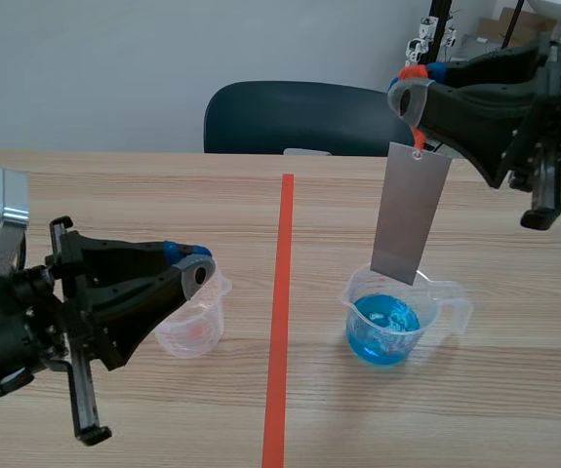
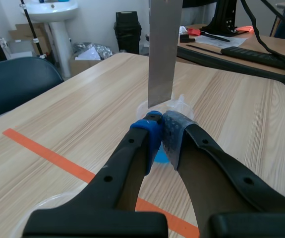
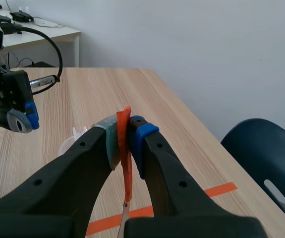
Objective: Do the redox reaction experiment. raise the plate out of the solution
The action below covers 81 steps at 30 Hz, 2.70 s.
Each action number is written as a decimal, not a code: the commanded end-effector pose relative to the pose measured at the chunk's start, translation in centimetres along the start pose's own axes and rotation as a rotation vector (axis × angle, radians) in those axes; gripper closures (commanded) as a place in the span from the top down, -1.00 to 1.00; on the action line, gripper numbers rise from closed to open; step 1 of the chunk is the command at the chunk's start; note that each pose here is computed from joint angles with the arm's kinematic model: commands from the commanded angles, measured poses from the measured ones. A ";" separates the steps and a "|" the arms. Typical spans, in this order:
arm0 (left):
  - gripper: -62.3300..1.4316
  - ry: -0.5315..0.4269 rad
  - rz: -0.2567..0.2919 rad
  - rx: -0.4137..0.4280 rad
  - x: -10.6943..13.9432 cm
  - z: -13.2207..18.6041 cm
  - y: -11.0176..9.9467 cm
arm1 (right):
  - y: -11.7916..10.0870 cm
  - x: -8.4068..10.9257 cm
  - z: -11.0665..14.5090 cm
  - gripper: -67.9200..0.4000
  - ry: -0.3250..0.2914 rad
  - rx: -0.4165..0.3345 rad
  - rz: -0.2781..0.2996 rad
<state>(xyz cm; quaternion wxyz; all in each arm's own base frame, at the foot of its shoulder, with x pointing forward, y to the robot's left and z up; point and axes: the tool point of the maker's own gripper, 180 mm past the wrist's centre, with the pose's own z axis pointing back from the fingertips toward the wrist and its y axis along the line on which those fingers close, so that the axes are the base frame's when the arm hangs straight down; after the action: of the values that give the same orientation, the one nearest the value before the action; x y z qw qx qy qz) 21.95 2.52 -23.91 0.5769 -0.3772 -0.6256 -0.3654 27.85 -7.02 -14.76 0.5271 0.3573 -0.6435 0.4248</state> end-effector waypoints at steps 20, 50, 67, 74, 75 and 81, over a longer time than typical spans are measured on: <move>-0.87 0.019 -0.066 -0.072 0.6 -5.0 -0.8 | -0.9 7.4 0.7 -1.00 -0.115 0.021 0.024; -0.87 0.037 -0.125 -0.062 1.5 -7.9 0.4 | -2.0 8.2 1.1 -1.00 -0.132 -0.024 -0.061; -0.87 0.037 -0.121 -0.070 1.4 -8.0 0.1 | -2.0 8.2 1.1 -1.00 -0.132 -0.025 -0.062; -0.87 0.037 -0.122 -0.067 1.4 -8.0 0.2 | -2.0 8.2 1.1 -1.00 -0.132 -0.025 -0.062; -0.87 0.037 -0.123 -0.063 1.4 -8.0 0.2 | -2.0 8.2 1.1 -1.00 -0.132 -0.025 -0.062; -0.87 0.037 -0.123 -0.062 1.4 -8.0 0.2 | -2.0 8.2 1.1 -1.00 -0.132 -0.025 -0.062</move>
<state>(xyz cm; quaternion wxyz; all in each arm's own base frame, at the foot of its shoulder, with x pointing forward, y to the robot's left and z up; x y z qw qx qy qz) 25.51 -4.22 -23.17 0.5649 -0.3442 -0.6118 -0.4337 27.93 -8.85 -7.72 0.5156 0.3939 -0.6634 0.3726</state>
